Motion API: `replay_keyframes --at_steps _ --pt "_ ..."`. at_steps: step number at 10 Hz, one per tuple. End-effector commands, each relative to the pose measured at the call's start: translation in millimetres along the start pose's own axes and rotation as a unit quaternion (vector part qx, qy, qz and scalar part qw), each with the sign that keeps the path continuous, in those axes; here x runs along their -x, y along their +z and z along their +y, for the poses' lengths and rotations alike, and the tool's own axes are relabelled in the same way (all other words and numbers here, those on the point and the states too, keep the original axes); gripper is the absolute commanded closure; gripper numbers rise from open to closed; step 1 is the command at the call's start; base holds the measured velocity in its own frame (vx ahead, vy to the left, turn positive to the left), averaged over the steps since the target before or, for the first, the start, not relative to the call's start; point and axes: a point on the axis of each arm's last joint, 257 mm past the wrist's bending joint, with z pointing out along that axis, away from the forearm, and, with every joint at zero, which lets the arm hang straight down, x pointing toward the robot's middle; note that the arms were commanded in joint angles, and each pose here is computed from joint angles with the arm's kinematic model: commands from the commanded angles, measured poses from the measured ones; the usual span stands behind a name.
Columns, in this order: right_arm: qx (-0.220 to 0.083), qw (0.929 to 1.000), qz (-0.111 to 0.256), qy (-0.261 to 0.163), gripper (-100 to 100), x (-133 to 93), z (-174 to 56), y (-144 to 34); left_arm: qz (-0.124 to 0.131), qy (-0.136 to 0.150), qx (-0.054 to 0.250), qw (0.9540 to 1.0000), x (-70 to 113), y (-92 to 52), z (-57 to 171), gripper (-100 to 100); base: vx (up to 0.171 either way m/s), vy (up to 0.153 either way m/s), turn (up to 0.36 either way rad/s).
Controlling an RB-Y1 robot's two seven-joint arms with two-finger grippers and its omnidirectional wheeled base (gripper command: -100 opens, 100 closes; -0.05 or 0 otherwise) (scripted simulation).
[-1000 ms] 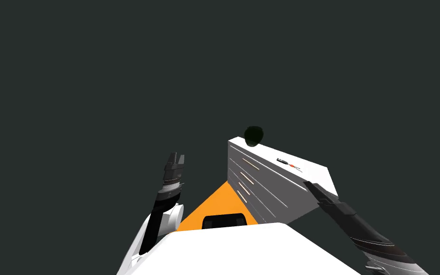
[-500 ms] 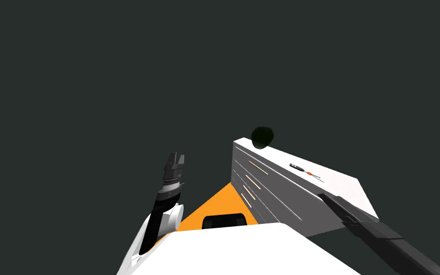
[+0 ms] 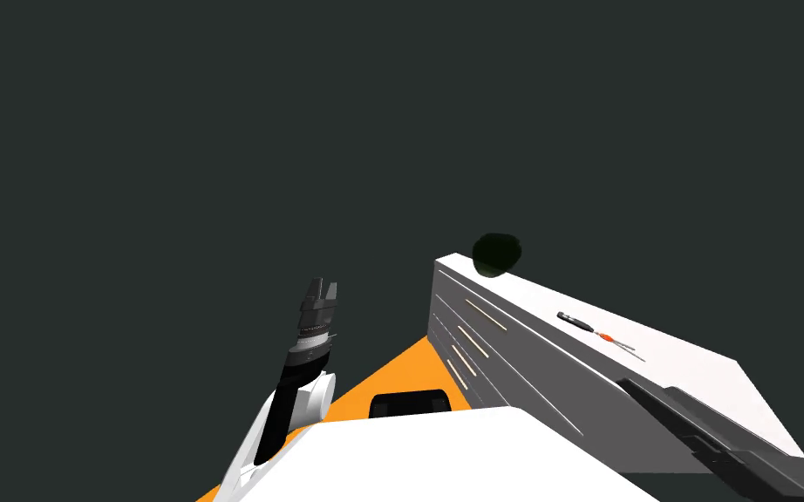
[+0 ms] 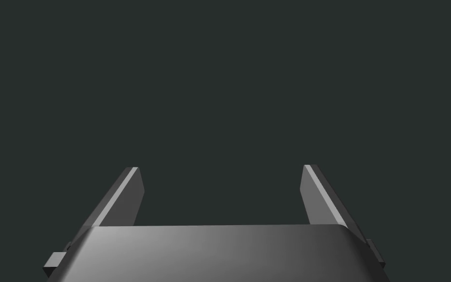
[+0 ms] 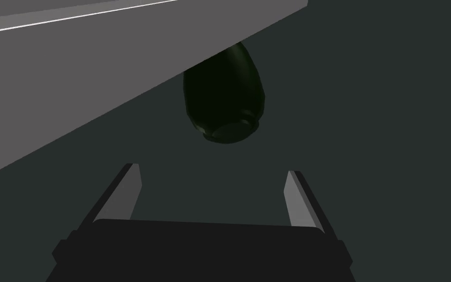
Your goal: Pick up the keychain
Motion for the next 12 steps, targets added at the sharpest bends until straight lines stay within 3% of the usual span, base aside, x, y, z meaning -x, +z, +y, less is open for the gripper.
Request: replay_keyframes --at_steps 1,8,12 --pt "-0.006 0.9993 0.027 -0.026 -100 3.7 -5.0 -12.1 0.0 0.0 0.0 1.0 0.0 0.0 0.0 0 0.049 0.01 0.198" --pt "-0.031 0.9873 0.131 -0.084 -100 7.1 -23.6 -55.5 0.0 0.0 0.0 1.0 0.0 0.0 0.0 0 0.048 -0.003 0.119" --pt "-0.033 0.9678 0.218 -0.122 -100 12.7 -32.6 -80.4 0.0 0.0 0.0 1.0 0.1 0.0 0.0 0 0.06 -0.029 0.139"
